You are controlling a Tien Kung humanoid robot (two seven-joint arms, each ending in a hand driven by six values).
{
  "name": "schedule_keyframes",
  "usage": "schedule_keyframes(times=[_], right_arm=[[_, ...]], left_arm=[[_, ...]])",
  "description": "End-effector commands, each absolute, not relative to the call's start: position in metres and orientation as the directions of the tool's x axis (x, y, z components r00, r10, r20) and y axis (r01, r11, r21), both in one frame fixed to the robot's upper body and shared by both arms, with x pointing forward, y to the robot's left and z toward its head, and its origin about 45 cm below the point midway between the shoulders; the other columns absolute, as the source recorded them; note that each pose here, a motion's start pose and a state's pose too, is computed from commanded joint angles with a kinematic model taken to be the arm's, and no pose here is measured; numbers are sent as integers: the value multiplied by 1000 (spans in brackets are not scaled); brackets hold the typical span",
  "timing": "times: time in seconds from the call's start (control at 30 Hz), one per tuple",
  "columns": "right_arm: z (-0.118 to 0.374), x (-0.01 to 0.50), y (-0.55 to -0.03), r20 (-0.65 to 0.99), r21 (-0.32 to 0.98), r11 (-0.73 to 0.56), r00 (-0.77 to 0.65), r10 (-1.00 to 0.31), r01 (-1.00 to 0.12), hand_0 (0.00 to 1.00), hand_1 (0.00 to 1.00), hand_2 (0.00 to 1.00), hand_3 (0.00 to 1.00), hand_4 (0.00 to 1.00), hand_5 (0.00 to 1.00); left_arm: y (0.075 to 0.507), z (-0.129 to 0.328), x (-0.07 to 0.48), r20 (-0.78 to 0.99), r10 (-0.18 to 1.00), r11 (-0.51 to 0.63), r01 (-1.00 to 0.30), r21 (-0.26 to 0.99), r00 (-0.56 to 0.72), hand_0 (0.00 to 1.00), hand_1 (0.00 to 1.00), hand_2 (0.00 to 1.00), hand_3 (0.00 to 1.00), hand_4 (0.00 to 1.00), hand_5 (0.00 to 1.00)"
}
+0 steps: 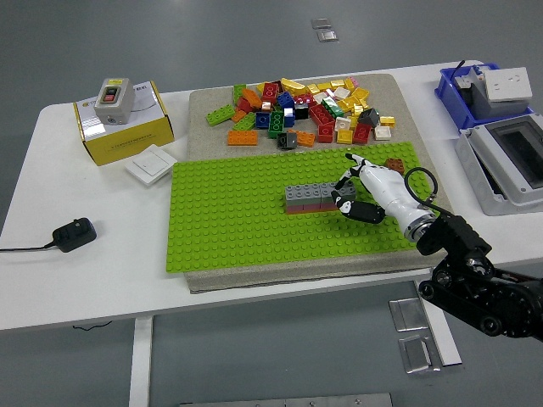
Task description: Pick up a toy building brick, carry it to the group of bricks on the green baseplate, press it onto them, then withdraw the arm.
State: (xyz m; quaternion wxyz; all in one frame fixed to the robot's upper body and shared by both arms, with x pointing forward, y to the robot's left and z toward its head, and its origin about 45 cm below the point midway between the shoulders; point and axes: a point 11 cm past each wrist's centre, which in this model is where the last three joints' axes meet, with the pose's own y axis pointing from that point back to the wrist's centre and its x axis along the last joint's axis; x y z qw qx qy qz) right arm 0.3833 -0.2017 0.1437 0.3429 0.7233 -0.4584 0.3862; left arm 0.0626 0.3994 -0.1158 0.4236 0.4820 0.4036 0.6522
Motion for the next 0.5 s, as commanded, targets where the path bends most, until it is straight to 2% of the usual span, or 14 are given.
schedule_keyframes(times=[0.3,0.37,0.5], right_arm=[[164,385,-198,809,71,-363,266,-523,-929,849,864,949,562,563,534],[171,384,-199,787,42,-366,257,-561,-930,833,847,926,597,551,519],[193,386,-216,770,-51,-323,169,-615,-945,833,847,926,597,551,519]], left_arm=[[399,-116,61,287,941,-315,-162,935,-177,662,662,573,603,198,664],[399,-116,61,287,941,-315,-161,935,-178,662,662,573,602,198,665],[399,-117,59,286,941,-315,-158,936,-181,662,662,573,602,198,665]])
